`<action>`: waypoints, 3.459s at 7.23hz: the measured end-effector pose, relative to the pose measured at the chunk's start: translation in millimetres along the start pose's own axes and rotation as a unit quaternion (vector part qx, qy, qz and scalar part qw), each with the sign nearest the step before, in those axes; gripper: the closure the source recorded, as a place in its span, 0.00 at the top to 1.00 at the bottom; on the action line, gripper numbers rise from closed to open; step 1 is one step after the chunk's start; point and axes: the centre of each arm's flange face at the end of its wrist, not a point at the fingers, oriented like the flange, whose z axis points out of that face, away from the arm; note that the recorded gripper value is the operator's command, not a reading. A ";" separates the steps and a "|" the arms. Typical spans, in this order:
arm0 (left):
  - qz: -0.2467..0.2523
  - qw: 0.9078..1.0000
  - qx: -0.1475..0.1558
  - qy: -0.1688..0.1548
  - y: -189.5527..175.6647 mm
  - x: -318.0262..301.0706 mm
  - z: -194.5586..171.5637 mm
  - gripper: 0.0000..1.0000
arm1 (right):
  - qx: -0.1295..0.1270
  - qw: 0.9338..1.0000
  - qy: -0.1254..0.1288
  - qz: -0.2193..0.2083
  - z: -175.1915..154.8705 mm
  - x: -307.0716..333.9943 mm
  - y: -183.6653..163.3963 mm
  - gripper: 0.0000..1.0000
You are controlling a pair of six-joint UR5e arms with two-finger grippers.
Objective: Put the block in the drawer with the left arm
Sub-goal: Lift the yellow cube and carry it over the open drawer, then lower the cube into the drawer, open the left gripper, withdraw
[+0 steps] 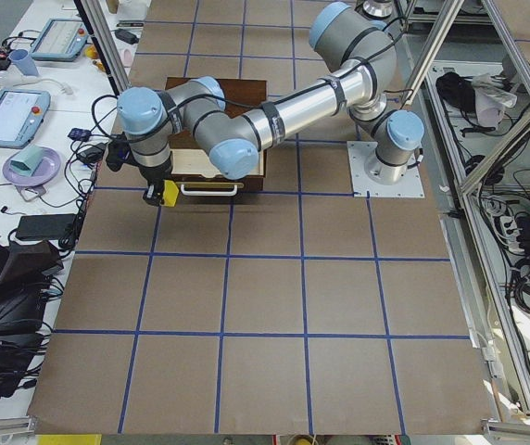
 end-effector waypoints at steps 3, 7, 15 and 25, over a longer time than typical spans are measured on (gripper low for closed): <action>-0.074 0.996 -0.032 0.025 8.2 73.4 18.2 0.00 | 0.000 1.000 0.000 0.000 0.1 0.0 0.0 1.00; -0.150 0.985 -0.075 0.046 30.2 116.0 62.8 0.00 | 0.000 1.000 0.001 0.000 0.0 0.1 0.0 1.00; -0.103 0.991 -0.073 0.046 37.2 129.7 122.9 0.82 | 0.000 1.000 0.001 0.000 -0.2 0.4 -0.1 1.00; -0.105 0.990 -0.093 0.003 46.0 174.5 6.4 1.00 | 0.000 1.000 0.001 0.000 -0.1 0.4 -0.1 1.00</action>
